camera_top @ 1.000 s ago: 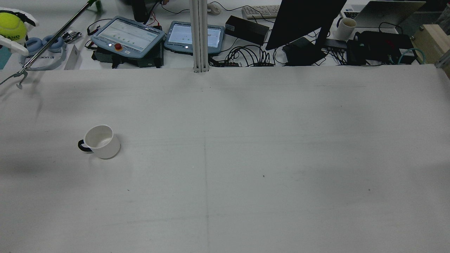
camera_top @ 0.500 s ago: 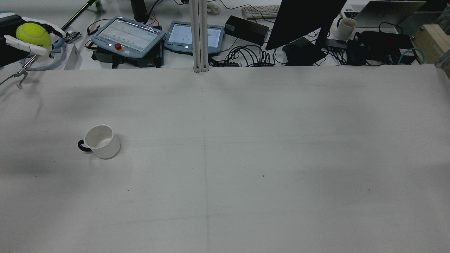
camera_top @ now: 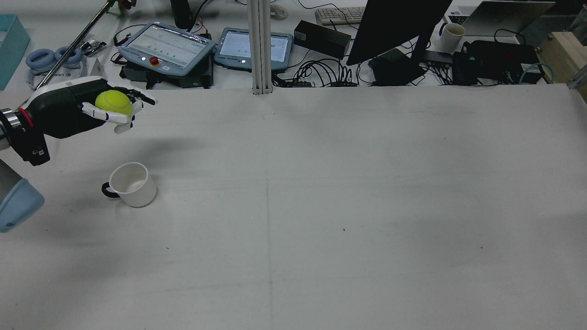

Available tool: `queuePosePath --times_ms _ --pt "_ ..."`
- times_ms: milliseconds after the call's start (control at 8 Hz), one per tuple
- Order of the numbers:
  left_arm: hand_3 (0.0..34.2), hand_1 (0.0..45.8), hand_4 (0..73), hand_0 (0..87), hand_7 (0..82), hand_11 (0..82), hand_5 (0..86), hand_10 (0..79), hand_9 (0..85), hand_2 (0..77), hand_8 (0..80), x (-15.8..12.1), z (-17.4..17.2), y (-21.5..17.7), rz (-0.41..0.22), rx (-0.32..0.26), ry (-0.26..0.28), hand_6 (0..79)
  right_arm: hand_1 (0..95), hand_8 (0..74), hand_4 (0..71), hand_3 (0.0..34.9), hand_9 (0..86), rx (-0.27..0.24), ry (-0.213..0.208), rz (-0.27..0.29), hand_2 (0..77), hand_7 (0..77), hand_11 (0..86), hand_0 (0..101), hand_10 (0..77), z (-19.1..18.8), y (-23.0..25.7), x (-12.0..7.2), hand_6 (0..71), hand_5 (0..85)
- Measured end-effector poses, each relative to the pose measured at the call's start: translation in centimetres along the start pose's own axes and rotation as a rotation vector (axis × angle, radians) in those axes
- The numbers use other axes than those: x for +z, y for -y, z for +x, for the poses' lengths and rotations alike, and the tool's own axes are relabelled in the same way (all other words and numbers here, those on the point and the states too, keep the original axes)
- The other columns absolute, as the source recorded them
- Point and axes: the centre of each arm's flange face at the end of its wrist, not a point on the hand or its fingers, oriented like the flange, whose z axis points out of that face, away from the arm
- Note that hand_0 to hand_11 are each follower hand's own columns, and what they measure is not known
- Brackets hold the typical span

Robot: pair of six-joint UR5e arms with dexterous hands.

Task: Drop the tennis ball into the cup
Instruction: 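Position the held tennis ball above the white mug with the left hand, then open the left hand fingers to release the ball into the mug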

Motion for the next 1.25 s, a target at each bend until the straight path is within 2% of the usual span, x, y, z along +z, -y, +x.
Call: queuePosePath --times_ms 125,250,375,500,625,750,875,1000,1125,1250 --pt "0.0 9.3 42.5 47.8 63.8 65.4 18.0 46.9 70.4 23.5 59.5 -0.1 -0.8 0.4 -0.001 0.004 0.010 46.9 0.5 0.0 0.0 0.0 0.0 0.000 0.000 0.000 0.5 0.0 0.5 0 0.0 0.0 0.0 0.0 0.0 0.0" --pt "0.0 8.2 39.3 46.8 63.8 64.4 18.5 45.3 70.4 27.3 56.2 -0.2 -1.1 0.6 -0.001 0.011 0.015 46.9 0.5 0.0 0.0 0.0 0.0 0.000 0.000 0.000 0.5 0.0 0.5 0 0.0 0.0 0.0 0.0 0.0 0.0" --pt "0.0 7.1 39.3 43.1 63.8 64.4 18.5 45.3 70.4 28.9 56.2 -0.4 -1.4 0.9 0.002 0.015 0.017 46.9 0.5 0.0 0.0 0.0 0.0 0.000 0.000 0.000 0.5 0.0 0.5 0 0.0 0.0 0.0 0.0 0.0 0.0" --pt "0.0 6.5 30.0 39.5 64.4 49.1 6.5 34.4 62.2 19.6 45.8 -0.9 -1.6 1.5 0.002 0.016 0.016 46.4 0.5 0.0 0.0 0.0 0.0 0.000 0.000 -0.001 0.5 0.0 0.5 0 0.0 0.0 0.0 0.0 0.0 0.0" --pt "0.0 6.5 23.5 39.4 66.0 49.1 3.3 34.4 62.2 19.6 45.8 -1.6 -2.1 2.4 -0.004 0.016 0.016 39.8 0.5 0.0 0.0 0.0 0.0 0.000 0.000 -0.001 0.5 0.0 0.5 0 0.0 0.0 -0.1 0.0 0.0 0.0" --pt "0.0 7.1 23.5 39.4 66.0 39.3 3.3 21.8 51.3 8.7 34.9 -2.3 -2.5 3.2 -0.009 0.016 0.020 39.8 0.5 0.0 0.0 0.0 0.0 0.000 0.000 -0.001 0.5 0.0 0.5 0 0.0 0.0 -0.1 0.0 0.0 0.0" --pt "0.0 10.9 21.3 42.8 58.9 26.2 1.1 4.4 40.4 4.9 21.8 -2.9 -2.8 3.8 -0.014 0.015 0.024 28.9 0.5 0.0 0.0 0.0 0.0 0.000 0.000 -0.001 0.5 0.0 0.5 0 0.0 0.0 -0.1 0.0 0.0 0.0" --pt "0.0 13.6 18.0 44.1 48.0 7.1 1.1 0.0 27.3 7.6 4.9 -3.4 -3.0 4.2 -0.017 0.014 0.029 13.6 0.5 0.0 0.0 0.0 0.0 0.000 0.000 -0.001 0.5 0.0 0.5 0 0.0 0.0 -0.1 0.0 0.0 0.0" --pt "0.0 16.4 20.2 46.9 32.7 0.5 1.1 0.0 5.5 6.5 0.0 -3.5 -3.1 4.2 -0.019 0.014 0.030 2.7 0.5 0.0 0.0 0.0 0.0 0.000 0.000 -0.001 0.5 0.0 0.5 0 0.0 0.0 -0.1 0.0 0.0 0.0" --pt "0.0 16.4 20.2 46.9 32.7 0.5 1.1 0.0 5.5 6.5 0.0 -3.4 -2.9 4.0 -0.025 0.014 0.027 2.7 0.5 0.0 0.0 0.0 0.0 0.000 0.000 -0.001 0.5 0.0 0.5 0 0.0 0.0 0.0 0.0 0.0 0.0"
